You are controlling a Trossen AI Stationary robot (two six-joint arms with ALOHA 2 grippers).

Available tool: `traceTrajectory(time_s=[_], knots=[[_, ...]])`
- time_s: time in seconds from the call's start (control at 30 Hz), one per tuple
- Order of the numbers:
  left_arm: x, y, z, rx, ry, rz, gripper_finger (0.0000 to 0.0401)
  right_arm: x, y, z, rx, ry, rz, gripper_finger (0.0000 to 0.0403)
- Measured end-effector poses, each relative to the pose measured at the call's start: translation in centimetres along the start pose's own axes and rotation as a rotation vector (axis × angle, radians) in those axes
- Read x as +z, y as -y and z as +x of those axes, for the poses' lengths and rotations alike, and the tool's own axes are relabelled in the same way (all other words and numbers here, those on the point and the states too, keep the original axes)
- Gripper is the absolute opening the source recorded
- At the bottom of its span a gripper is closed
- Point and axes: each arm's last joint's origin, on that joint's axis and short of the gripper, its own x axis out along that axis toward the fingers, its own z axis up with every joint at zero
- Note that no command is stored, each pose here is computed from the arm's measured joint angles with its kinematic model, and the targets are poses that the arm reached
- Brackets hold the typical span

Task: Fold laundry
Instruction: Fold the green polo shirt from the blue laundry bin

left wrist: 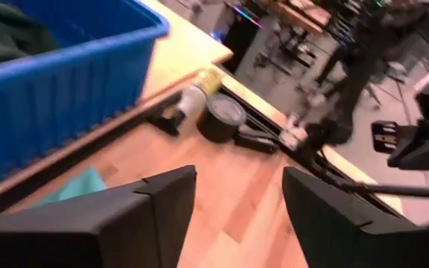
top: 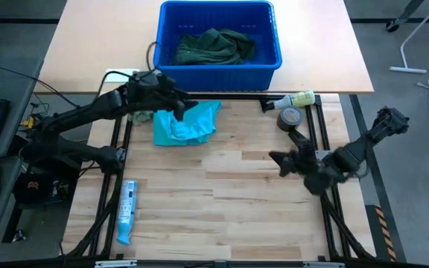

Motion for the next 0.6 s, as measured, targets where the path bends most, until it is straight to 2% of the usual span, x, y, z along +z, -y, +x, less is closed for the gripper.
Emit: traceTrajectory(time_s=[0.17, 0.37, 0.47, 0.6], knots=[[1.0, -2.4, -0.8, 0.115, 0.045, -0.014, 0.0215, 2.9, -1.2, 3.3, 0.014, 0.109, -0.054, 0.0131], [2.3, -6.1, -1.3, 0.263, 0.117, -0.106, 0.0219, 7.1, -1.0, 6.4, 0.003, 0.254, -0.023, 0.0206], [2.9, -7.1, -1.7, 0.287, 0.160, -0.157, 0.0219, 8.6, -0.6, 7.3, 0.014, 0.280, -0.017, 0.0225], [3.6, -8.1, -2.0, 0.303, 0.213, -0.164, 0.0219, 10.0, 0.2, 8.2, 0.005, 0.280, -0.033, 0.0228]])
